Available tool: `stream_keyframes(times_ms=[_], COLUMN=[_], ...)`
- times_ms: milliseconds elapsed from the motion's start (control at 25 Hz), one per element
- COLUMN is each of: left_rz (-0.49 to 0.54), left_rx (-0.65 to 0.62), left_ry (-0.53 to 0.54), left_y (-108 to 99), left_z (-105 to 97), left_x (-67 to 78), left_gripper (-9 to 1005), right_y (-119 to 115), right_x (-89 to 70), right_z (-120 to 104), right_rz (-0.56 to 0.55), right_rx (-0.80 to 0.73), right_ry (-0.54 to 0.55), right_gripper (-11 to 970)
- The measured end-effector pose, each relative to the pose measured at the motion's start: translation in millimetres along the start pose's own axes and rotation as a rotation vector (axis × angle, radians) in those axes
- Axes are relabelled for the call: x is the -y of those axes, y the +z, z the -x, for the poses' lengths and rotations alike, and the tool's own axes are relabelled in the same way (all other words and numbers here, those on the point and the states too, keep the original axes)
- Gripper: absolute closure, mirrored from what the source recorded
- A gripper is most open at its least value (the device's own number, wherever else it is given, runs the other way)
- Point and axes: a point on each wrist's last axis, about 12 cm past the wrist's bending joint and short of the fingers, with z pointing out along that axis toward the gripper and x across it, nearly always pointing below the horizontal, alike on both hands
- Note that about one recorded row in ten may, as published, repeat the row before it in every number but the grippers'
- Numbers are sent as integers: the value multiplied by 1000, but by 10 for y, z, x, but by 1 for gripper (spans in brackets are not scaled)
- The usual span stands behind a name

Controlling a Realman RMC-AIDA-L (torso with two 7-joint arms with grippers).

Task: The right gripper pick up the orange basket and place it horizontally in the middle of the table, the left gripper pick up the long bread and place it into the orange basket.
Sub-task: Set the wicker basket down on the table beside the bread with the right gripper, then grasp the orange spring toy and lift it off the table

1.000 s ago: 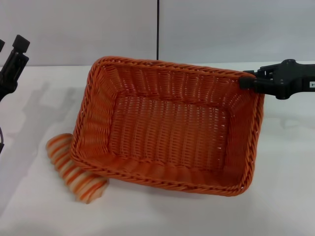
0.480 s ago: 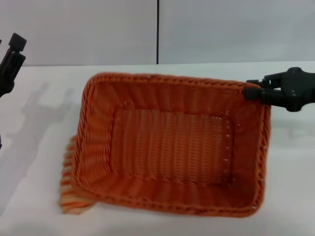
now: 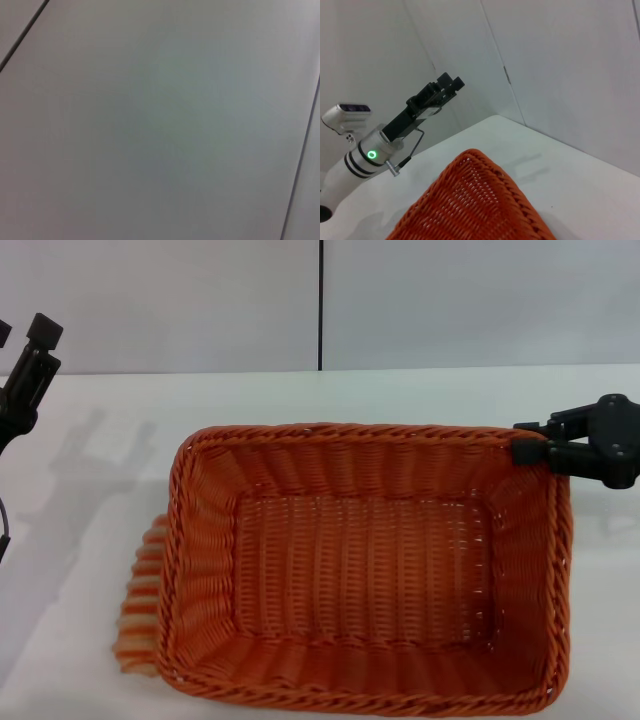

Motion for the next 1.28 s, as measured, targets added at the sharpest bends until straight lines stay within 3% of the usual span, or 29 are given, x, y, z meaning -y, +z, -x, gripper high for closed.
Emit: stream_keyframes(times_ms=[680,1040,1160,1200,1280], left_rz=[5,1,-5,-7,3], left_rx=[-10,-4,-9,-10,-6], left_ry=[-14,-14,-13,-13,-9], left_y=[-75,-104,-108,-112,-145], left_z=[-12,2,9,15,35], left_x=[12,16,10,5,-15], left_gripper=[200,200,200,200,200], right_y=[156,70,-78,-226,-303], right_x=[103,163,178,160,145], right_z=[-76,-96,-137,-201,-242], right_rz=[-88,-163,-230,-291,-324], right_rx=[-6,34,124,234,287], right_ry=[33,47,53,66,74], right_gripper=[806,566,475,476,479])
